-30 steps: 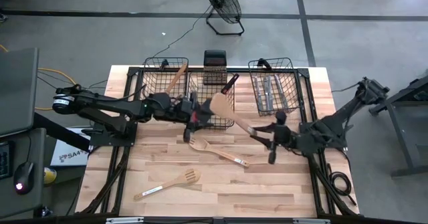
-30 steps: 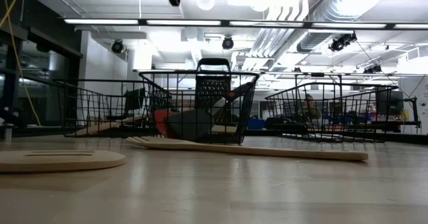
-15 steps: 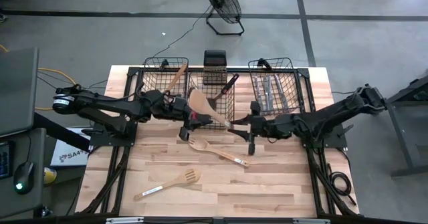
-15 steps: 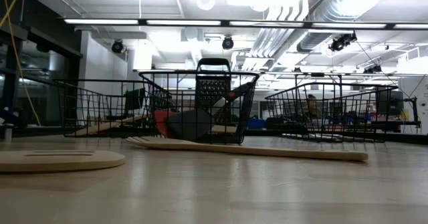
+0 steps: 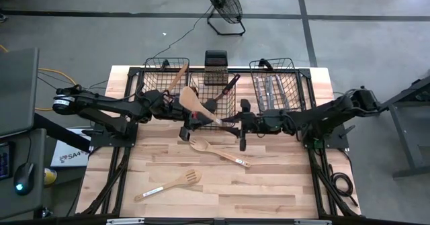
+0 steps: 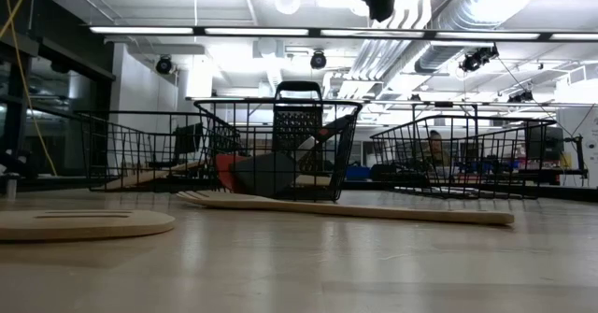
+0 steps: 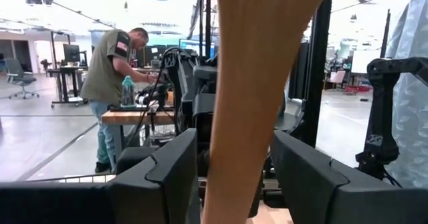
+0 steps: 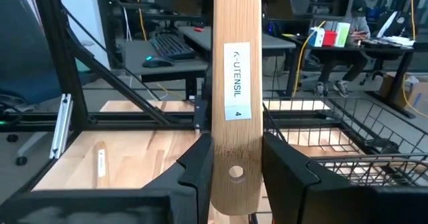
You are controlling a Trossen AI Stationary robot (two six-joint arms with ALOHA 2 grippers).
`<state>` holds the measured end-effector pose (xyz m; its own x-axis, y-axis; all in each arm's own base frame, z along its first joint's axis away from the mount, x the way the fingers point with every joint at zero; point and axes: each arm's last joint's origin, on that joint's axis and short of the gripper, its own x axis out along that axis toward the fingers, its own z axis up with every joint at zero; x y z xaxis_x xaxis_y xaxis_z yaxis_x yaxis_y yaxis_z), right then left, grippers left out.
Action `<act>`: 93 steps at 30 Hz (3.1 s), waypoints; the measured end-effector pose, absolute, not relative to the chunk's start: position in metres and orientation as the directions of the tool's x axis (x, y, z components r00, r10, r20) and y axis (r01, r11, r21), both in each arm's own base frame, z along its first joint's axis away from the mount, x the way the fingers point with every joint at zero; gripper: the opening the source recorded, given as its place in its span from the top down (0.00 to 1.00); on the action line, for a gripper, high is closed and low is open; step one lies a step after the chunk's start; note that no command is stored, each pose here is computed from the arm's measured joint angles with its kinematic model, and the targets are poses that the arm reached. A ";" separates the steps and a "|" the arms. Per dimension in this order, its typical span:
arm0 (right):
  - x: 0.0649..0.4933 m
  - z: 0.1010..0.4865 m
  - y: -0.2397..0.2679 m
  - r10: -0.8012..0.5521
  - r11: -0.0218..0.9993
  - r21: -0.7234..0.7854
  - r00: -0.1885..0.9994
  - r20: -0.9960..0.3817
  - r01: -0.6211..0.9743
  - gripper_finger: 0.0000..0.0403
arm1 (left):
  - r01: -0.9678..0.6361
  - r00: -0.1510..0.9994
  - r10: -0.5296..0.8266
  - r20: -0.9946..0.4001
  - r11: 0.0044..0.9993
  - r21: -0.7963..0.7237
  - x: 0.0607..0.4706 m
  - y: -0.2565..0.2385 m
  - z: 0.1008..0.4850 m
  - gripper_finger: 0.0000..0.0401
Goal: Pick & Place Kitchen Items
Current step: Put the light brown wooden spatula into the left wire basket
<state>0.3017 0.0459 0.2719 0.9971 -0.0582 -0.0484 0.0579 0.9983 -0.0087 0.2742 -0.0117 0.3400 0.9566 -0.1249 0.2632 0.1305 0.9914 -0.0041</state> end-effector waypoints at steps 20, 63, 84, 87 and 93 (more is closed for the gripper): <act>0.303 0.270 0.046 -0.062 0.998 0.001 0.997 -0.053 0.062 0.77 | 0.094 0.963 -0.096 0.250 0.995 0.017 0.275 -0.011 0.339 0.77; 0.235 0.269 0.019 -0.423 0.895 -0.082 0.777 -0.466 0.438 0.24 | -0.866 0.459 0.860 -0.222 0.489 0.103 0.215 0.075 0.318 0.77; 0.234 0.266 0.006 -0.456 0.875 -0.097 0.740 -0.494 0.474 0.24 | -0.927 0.253 0.691 -0.677 0.374 0.036 0.174 0.142 0.288 0.77; 0.234 0.266 0.006 -0.455 0.875 -0.096 0.740 -0.495 0.474 0.24 | -0.926 0.242 0.630 -0.738 0.376 0.018 0.172 0.152 0.278 0.77; 0.233 0.266 0.006 -0.455 0.875 -0.098 0.738 -0.498 0.473 0.24 | -0.935 0.191 0.544 -0.817 0.353 0.016 0.169 0.168 0.260 0.77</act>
